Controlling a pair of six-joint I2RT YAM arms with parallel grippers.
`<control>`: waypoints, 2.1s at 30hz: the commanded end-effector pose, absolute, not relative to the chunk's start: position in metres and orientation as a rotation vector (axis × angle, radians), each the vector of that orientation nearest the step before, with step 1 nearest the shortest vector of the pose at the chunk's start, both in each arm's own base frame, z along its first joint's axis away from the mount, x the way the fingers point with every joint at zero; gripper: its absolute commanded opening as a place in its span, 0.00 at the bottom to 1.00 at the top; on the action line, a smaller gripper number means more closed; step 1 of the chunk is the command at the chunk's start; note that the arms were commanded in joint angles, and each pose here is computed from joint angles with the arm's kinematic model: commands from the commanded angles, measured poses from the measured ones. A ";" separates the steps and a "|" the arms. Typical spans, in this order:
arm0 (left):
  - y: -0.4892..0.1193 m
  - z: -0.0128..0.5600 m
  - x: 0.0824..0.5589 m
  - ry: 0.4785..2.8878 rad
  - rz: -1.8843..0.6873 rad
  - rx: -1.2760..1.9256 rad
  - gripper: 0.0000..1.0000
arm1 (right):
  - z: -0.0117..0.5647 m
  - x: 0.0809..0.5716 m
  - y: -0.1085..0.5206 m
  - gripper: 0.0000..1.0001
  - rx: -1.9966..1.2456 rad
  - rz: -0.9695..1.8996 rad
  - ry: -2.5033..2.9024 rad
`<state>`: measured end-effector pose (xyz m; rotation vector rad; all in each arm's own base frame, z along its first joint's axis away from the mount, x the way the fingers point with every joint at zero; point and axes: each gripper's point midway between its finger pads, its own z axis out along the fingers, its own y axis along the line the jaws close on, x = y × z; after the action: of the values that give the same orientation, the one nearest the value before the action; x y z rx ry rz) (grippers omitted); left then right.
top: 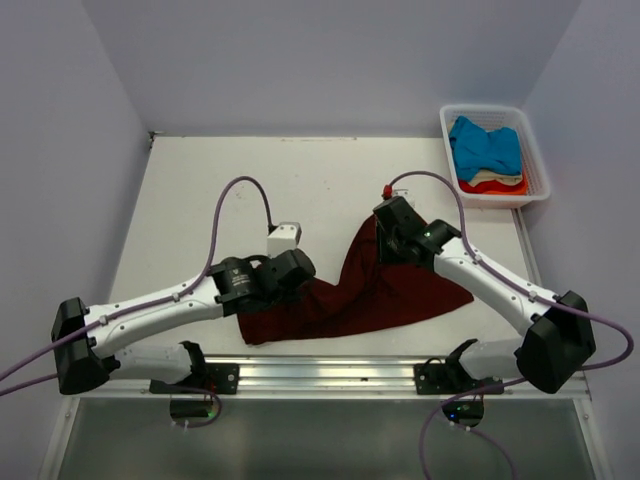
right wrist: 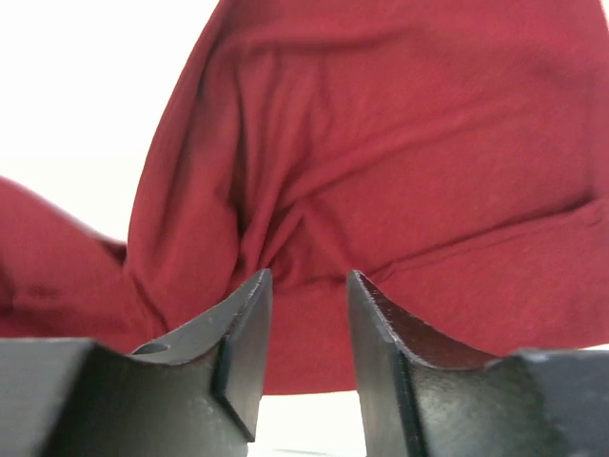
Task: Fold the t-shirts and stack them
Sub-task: Grap the side of the flattened tshirt furthest away from the robot with both arms
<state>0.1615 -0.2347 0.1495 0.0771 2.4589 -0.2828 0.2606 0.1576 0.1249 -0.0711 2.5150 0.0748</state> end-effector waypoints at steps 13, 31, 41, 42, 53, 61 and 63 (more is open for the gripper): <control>-0.166 0.235 0.361 2.136 0.074 0.033 0.00 | 0.149 0.398 0.120 0.51 0.175 -0.072 2.437; -0.092 0.210 0.523 2.115 0.221 -0.138 0.00 | 0.106 0.489 0.092 0.44 0.288 -0.066 2.497; -0.098 0.206 0.591 2.061 0.122 -0.091 0.00 | 0.098 0.523 0.071 0.44 0.380 -0.055 2.486; -0.098 0.204 0.595 2.065 0.126 -0.073 0.00 | 0.097 0.526 0.070 0.43 0.385 -0.055 2.487; -0.066 0.146 0.609 2.186 0.198 -0.110 0.00 | 0.087 0.560 0.053 0.45 0.421 -0.085 2.491; -0.021 0.106 0.617 2.232 0.204 -0.252 0.00 | 0.084 0.543 0.055 0.42 0.420 -0.015 2.491; -0.016 0.101 0.623 2.224 0.191 -0.258 0.00 | 0.107 0.545 0.058 0.41 0.417 0.032 2.418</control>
<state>0.6048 -0.0329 0.0905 -0.1887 2.2909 0.2268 0.5418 0.0500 0.0588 0.4334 2.5353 -0.0737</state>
